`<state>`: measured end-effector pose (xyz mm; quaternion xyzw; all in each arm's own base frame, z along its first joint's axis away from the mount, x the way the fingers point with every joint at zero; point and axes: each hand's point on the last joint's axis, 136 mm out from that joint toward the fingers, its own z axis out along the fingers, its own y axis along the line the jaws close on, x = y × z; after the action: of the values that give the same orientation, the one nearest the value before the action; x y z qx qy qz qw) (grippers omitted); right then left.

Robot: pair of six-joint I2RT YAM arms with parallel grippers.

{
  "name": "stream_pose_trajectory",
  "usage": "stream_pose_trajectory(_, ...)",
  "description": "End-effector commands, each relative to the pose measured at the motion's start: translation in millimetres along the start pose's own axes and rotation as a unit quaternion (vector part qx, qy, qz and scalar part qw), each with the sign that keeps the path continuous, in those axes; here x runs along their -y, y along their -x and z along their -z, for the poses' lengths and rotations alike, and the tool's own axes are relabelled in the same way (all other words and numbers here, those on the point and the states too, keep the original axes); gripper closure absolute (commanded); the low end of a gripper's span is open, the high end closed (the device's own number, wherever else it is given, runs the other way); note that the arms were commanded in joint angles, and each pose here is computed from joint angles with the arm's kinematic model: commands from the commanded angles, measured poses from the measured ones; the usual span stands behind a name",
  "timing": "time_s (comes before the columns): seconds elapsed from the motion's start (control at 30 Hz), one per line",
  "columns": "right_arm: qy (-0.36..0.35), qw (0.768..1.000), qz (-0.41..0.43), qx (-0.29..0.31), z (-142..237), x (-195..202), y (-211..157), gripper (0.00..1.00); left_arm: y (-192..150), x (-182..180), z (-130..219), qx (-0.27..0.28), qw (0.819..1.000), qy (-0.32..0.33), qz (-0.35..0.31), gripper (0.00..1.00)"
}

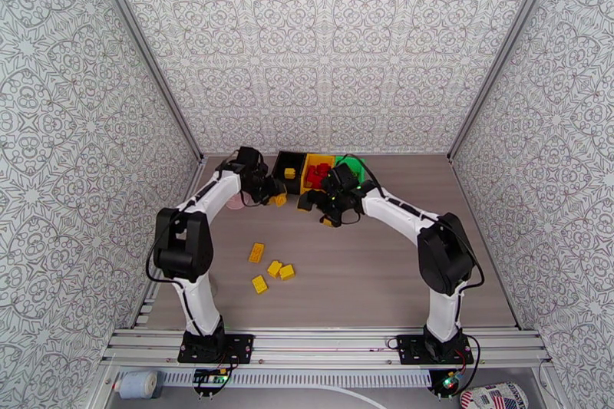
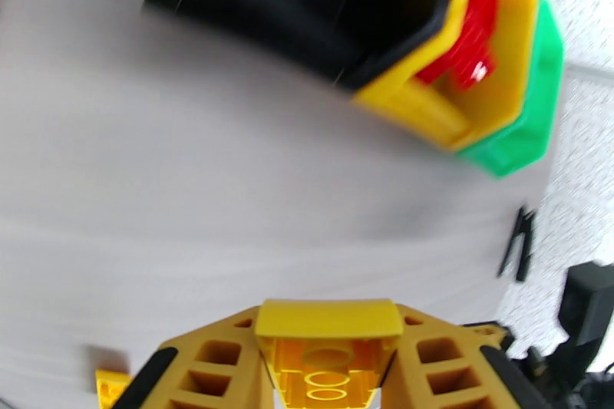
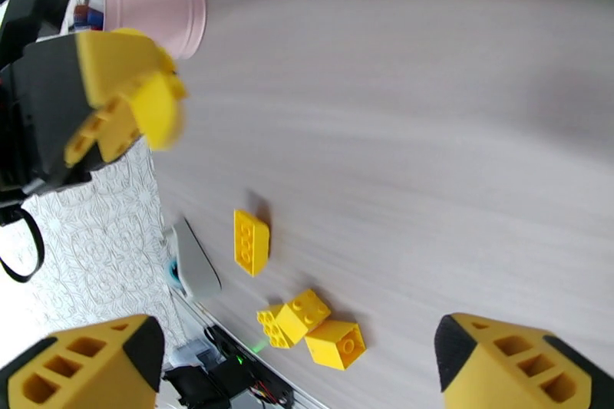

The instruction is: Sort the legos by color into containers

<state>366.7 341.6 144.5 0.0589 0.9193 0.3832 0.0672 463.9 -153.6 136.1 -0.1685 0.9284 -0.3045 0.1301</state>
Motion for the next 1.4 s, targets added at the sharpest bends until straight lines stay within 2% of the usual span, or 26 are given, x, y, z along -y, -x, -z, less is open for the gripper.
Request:
stream_pose_trajectory(0.0, 0.015, 1.0, -0.001, 0.012, 15, -7, 11, 0.01, 29, 16, -7, 0.018, 0.999, -0.028, 0.017, 0.65)
stream_pose_trajectory(0.2, 0.008, 1.0, -0.013, 0.026, 29, 9, 17, 0.01, 75, 28, -20, 0.044, 0.998, -0.035, 0.024, 0.62)
stream_pose_trajectory(0.33, 0.002, 0.999, -0.019, 0.035, 39, 18, 20, 0.01, 98, 34, -35, 0.049, 0.998, -0.039, 0.013, 0.53)
stream_pose_trajectory(0.47, -0.004, 0.999, -0.018, 0.038, 47, 20, 19, 0.01, 110, 37, -42, 0.056, 0.997, -0.044, 0.01, 0.33)
stream_pose_trajectory(0.67, -0.009, 0.999, -0.019, 0.039, 52, 25, 13, 0.01, 109, 39, -31, 0.065, 0.997, -0.037, 0.0, 0.3)
stream_pose_trajectory(0.87, -0.027, 0.999, -0.024, 0.03, 50, 35, 7, 0.01, 74, 34, -9, 0.058, 0.997, 0.014, -0.04, 0.28)
stream_pose_trajectory(1.07, -0.053, 0.998, -0.021, 0.013, 44, 51, -5, 0.01, 7, 17, 19, 0.044, 0.992, 0.085, -0.081, 0.23)
stream_pose_trajectory(1.2, -0.071, 0.997, -0.015, -0.011, 33, 63, -20, 0.01, -36, -12, 34, 0.042, 0.986, 0.136, -0.088, 0.21)
stream_pose_trajectory(1.37, -0.089, 0.994, 0.01, -0.056, 12, 64, -41, 0.01, -83, -55, 48, 0.034, 0.983, 0.168, -0.063, 0.16)
